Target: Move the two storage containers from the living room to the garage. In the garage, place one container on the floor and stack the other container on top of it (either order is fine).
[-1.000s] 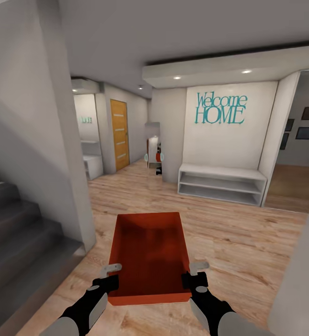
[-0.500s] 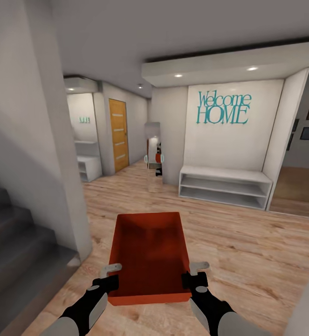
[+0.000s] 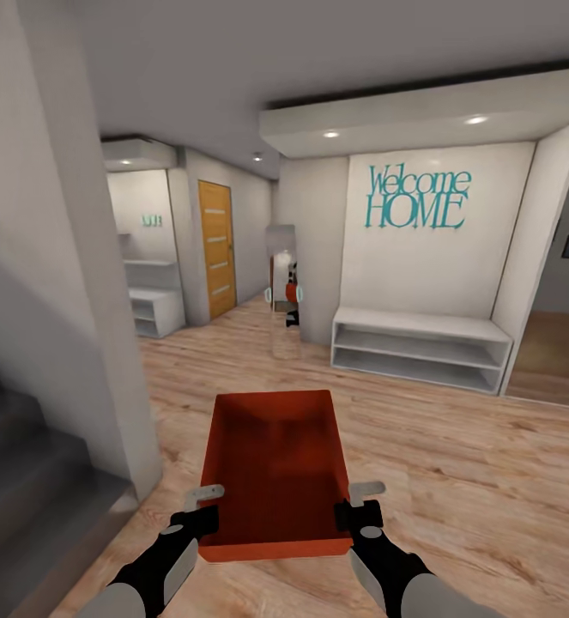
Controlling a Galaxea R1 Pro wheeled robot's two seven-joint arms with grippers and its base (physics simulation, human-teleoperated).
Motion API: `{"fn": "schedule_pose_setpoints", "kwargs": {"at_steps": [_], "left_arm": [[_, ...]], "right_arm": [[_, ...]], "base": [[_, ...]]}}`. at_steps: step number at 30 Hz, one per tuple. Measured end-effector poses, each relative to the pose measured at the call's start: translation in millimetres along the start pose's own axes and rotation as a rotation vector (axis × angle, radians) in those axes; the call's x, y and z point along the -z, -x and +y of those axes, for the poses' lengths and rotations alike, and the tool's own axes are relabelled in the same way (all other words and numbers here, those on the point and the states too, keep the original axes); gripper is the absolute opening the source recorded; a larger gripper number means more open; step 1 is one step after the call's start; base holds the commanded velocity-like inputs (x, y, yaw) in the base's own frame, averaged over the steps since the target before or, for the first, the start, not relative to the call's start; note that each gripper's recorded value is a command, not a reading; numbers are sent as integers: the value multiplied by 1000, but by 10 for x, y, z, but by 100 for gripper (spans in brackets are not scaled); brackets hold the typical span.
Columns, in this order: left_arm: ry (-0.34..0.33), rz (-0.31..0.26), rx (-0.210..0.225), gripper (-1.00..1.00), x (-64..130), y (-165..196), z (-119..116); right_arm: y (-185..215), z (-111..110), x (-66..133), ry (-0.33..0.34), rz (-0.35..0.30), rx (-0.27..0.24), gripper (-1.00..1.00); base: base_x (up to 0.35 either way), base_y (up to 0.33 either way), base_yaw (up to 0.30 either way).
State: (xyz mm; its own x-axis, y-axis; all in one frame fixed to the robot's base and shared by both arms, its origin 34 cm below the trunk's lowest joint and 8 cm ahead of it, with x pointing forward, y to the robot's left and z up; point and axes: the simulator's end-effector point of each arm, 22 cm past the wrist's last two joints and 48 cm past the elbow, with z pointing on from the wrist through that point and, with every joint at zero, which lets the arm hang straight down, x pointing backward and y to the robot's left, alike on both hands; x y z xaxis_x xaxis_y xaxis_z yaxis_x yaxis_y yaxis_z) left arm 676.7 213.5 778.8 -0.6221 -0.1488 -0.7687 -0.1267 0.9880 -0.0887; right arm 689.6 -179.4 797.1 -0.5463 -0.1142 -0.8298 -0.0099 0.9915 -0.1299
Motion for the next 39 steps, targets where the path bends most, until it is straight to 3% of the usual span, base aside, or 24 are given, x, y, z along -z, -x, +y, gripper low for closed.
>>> {"fn": "schedule_pose_setpoints", "kwargs": {"at_steps": [39], "left_arm": [[0, 0, 0, -100, 0, -1, 0]], "right_arm": [[-2, 0, 0, 1, 0, 0, -100]], "base": [[324, 0, 0]]}}
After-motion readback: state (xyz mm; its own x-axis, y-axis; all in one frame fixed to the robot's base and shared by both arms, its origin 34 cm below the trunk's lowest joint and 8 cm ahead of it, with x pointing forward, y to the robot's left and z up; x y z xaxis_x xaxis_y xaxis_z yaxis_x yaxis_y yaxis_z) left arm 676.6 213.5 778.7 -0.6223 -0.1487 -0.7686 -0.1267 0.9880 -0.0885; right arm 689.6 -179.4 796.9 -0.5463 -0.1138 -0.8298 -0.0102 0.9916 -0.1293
